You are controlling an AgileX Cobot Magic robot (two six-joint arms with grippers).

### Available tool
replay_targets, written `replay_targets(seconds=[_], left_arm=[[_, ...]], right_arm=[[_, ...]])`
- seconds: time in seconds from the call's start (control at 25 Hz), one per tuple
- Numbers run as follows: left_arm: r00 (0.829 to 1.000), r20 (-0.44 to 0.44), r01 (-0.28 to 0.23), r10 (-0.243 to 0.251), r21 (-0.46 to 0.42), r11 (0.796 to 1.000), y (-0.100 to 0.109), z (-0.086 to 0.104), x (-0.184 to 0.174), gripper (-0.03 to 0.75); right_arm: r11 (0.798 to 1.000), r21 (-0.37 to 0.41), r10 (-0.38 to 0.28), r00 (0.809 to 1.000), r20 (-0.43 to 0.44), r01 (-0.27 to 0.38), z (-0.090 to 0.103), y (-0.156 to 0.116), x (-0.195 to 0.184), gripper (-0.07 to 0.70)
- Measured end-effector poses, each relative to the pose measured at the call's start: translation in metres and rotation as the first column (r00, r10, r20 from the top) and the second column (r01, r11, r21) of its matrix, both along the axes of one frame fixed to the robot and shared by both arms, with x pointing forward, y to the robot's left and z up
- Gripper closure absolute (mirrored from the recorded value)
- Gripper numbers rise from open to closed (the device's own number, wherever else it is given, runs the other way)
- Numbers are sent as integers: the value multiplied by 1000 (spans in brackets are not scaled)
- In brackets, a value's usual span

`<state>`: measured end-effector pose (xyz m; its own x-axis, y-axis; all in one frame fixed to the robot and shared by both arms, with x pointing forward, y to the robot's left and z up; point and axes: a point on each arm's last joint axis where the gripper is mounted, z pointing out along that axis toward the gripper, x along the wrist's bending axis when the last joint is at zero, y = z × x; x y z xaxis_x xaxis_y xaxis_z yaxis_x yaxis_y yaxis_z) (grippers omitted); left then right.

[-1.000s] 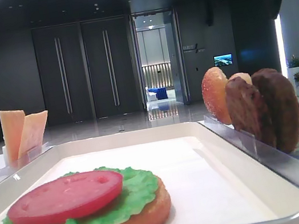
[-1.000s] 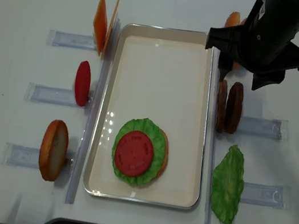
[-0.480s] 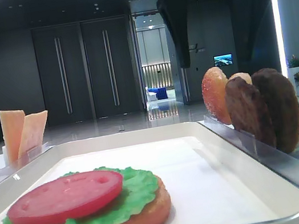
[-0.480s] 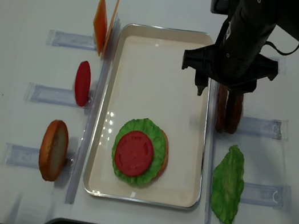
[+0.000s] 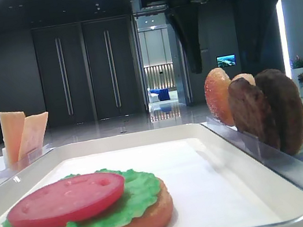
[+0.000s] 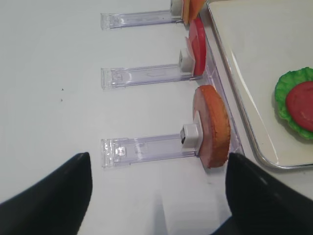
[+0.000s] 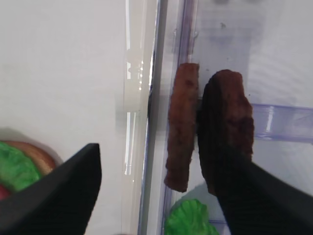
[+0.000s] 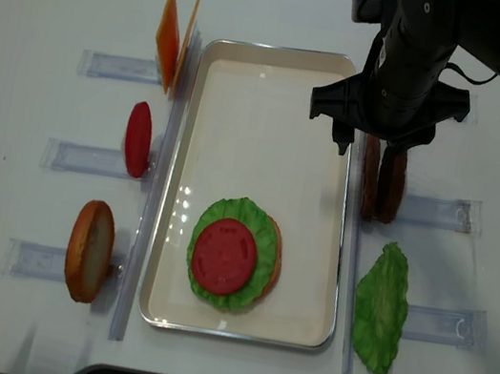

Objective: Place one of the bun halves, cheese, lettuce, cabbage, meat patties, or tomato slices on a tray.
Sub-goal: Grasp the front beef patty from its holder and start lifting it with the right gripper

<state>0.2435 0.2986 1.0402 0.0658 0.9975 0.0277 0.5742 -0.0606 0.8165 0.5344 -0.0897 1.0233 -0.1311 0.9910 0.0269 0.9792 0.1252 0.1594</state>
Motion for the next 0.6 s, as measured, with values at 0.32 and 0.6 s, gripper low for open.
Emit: replay_targets(seconds=[0.32,0.6], left_arm=[[1000,0,0,0,0,1000,0,0,0,57],[1000,0,0,0,0,1000,0,0,0,57]], right_arm=[[1000,6,1,1000,4,-1,0,1,0,166],[1000,5,3,1000,6,-3,0,1,1,166]])
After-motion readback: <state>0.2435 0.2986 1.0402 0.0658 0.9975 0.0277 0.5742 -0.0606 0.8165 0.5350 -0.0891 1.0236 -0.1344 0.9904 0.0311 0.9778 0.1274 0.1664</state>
